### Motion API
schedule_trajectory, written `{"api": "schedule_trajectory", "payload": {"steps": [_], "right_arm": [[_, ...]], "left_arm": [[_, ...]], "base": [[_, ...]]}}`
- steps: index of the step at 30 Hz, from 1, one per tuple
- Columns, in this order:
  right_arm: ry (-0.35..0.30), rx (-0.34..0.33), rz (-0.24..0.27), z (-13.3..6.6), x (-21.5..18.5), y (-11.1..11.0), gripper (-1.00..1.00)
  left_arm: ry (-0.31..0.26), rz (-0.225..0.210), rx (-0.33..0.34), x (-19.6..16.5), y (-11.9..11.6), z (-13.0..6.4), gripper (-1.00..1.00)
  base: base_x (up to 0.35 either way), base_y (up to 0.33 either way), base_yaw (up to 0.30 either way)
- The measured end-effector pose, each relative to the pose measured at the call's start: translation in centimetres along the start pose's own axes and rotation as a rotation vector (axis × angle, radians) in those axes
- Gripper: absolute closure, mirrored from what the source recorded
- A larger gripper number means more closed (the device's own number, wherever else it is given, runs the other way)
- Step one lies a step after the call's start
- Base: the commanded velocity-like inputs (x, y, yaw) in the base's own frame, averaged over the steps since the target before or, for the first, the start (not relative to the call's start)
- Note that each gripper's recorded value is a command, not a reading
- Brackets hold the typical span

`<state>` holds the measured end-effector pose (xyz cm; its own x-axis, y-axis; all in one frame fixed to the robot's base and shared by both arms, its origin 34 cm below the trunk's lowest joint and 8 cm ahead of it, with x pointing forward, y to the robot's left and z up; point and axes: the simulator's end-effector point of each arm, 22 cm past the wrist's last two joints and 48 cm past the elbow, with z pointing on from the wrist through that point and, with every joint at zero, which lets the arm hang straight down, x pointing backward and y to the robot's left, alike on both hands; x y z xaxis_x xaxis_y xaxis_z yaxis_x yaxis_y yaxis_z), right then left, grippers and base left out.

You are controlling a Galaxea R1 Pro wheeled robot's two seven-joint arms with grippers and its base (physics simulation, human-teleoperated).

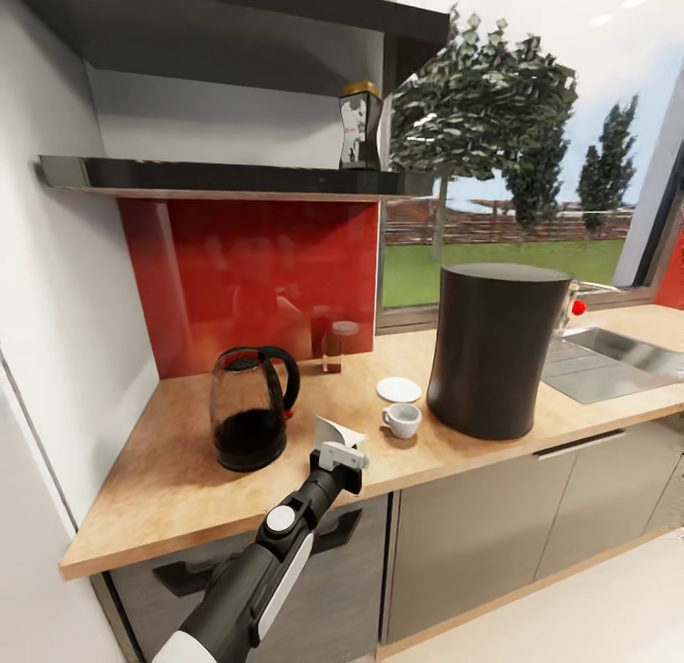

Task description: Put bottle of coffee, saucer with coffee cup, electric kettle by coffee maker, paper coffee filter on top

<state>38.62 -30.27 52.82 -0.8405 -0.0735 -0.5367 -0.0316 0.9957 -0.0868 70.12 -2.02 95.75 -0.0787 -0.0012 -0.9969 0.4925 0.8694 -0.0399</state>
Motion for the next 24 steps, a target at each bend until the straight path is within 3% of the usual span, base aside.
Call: {"api": "schedule_trajectory", "payload": {"steps": [14,24], "right_arm": [[-0.001,0.0,0.0,0.0,0.0,0.0,-1.0],[-0.003,-0.001,0.001,0.0,-0.1,0.0,-1.0]], "left_arm": [[-0.003,0.013,0.027,-0.2,-1.3,0.0,1.0],[-0.029,0.041,0.074,-1.4,-3.5,-0.1,1.0]], "base": [[-0.082,0.0,-0.007],[-0.002,0.0,-0.22]]}}
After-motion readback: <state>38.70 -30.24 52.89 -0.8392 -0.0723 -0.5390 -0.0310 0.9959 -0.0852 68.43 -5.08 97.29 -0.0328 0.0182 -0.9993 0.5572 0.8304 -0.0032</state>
